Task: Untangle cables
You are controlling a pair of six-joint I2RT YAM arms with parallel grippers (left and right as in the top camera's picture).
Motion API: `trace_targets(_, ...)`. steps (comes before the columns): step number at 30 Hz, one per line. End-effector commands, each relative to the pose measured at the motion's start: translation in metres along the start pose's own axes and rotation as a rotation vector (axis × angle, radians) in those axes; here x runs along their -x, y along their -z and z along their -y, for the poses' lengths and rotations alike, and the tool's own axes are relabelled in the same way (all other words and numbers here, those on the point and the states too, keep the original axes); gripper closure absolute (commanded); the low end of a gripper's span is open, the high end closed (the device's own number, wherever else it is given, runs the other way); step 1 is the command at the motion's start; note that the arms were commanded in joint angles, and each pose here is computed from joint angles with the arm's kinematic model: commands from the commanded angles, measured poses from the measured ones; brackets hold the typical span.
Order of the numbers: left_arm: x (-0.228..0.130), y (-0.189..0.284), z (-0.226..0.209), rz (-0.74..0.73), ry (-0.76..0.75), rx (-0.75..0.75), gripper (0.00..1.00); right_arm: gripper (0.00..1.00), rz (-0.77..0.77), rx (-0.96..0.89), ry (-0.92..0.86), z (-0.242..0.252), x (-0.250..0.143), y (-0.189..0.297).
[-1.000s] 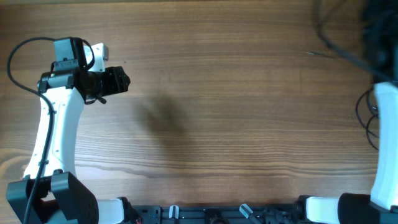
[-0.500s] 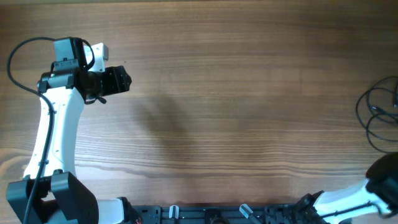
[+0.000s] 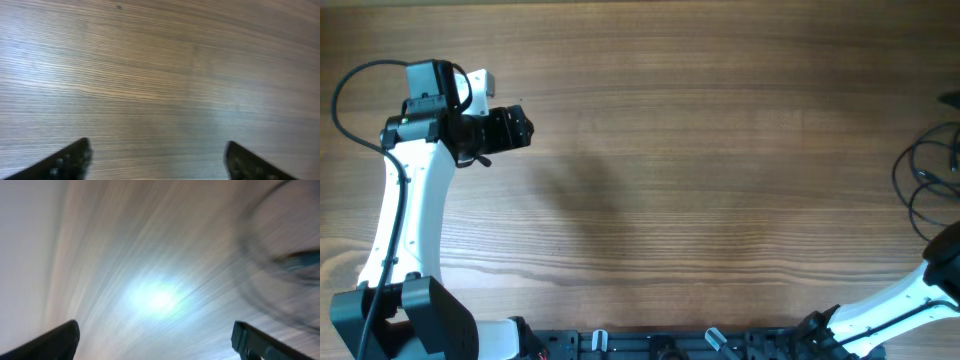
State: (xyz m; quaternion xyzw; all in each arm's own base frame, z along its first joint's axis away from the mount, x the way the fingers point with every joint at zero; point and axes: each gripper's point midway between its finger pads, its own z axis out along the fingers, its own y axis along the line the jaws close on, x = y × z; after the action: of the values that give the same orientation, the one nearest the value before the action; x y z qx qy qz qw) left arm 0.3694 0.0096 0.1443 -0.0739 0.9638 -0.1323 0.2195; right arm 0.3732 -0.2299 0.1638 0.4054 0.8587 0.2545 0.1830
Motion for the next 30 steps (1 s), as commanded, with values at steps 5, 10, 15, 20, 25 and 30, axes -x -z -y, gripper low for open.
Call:
trace_targets(5,-0.014,0.007,0.023,-0.050,0.007,-0.121,0.27,0.00,-0.465,0.116,0.565,-0.098,-0.142,-0.048)
trace_targets(10,-0.022,0.027,0.029,-0.043,0.000,-0.122,0.29,0.07,-0.635,-0.108,0.872,-0.140,-0.239,-0.072)
trace_targets(15,-0.015,0.087,0.047,0.136,-0.087,-0.129,0.28,0.12,-0.517,-0.163,1.141,-0.182,-0.301,-0.026)
trace_targets(20,-0.032,0.155,0.062,0.315,-0.148,-0.109,0.25,0.12,-0.249,-0.064,1.245,-0.203,-0.324,0.067)
trace_targets(25,-0.050,0.210,0.078,0.492,-0.211,-0.116,0.23,0.18,0.090,0.093,1.259,-0.183,-0.338,0.182)
trace_targets(30,-0.059,0.226,0.067,0.555,-0.205,-0.030,0.22,0.18,0.450,0.263,1.270,-0.126,-0.361,0.284)
